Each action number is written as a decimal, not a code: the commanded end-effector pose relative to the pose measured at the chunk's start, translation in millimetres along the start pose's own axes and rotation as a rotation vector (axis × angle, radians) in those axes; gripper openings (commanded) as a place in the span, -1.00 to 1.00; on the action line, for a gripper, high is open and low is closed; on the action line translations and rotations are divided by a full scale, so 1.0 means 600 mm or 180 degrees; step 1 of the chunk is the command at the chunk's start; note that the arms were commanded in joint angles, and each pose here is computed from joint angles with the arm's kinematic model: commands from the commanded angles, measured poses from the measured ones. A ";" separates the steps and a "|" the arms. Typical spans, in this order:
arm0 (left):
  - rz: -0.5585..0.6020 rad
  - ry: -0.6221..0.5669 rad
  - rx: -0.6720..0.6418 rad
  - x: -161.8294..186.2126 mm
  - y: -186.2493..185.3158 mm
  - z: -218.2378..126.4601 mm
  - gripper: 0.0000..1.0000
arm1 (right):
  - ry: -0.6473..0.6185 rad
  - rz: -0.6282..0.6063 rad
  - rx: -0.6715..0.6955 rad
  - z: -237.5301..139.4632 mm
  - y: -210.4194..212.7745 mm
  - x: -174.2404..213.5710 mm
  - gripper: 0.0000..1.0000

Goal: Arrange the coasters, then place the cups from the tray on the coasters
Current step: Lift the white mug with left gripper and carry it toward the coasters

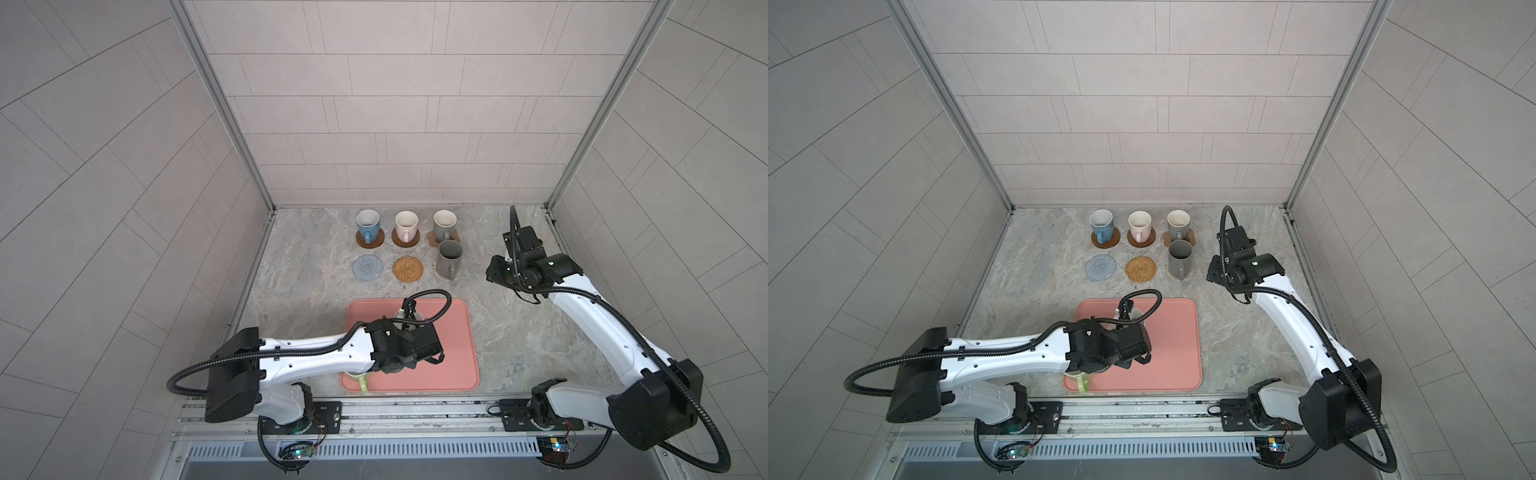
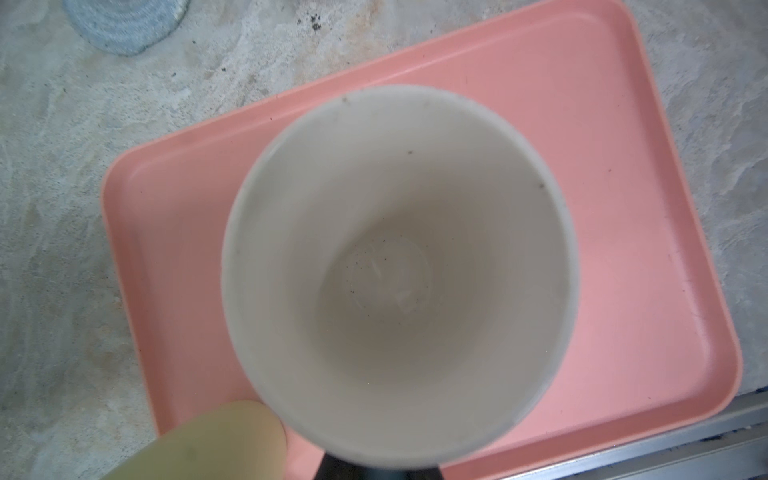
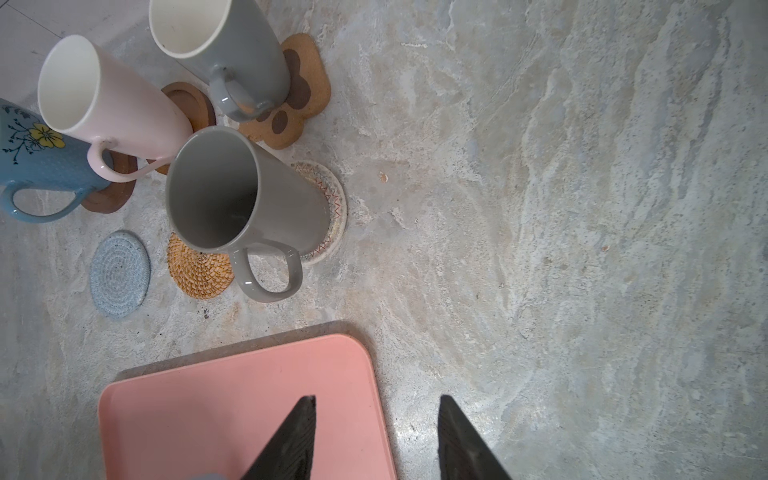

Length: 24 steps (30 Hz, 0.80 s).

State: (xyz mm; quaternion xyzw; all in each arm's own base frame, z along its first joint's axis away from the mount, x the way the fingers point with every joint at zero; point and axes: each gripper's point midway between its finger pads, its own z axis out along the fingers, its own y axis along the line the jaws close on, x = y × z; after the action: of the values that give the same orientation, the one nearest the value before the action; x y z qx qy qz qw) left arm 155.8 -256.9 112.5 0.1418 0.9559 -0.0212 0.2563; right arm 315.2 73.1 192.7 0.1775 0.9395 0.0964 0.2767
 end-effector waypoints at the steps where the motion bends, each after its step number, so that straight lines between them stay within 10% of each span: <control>1: -0.0163 -0.0526 0.0008 -0.071 -0.001 -0.029 -0.90 | 0.0002 0.0046 0.0074 -0.009 -0.015 0.009 0.00; 24: -0.0662 -0.1061 -0.0334 -0.227 0.043 0.010 -0.92 | 0.0060 0.0028 0.0090 -0.013 -0.021 0.020 0.00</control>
State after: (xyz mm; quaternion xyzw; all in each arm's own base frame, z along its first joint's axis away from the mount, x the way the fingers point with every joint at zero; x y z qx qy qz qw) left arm 251.9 -263.6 143.0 0.0567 0.9329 -0.0118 0.3555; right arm 304.3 70.1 190.3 0.1793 0.9424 0.0923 0.2670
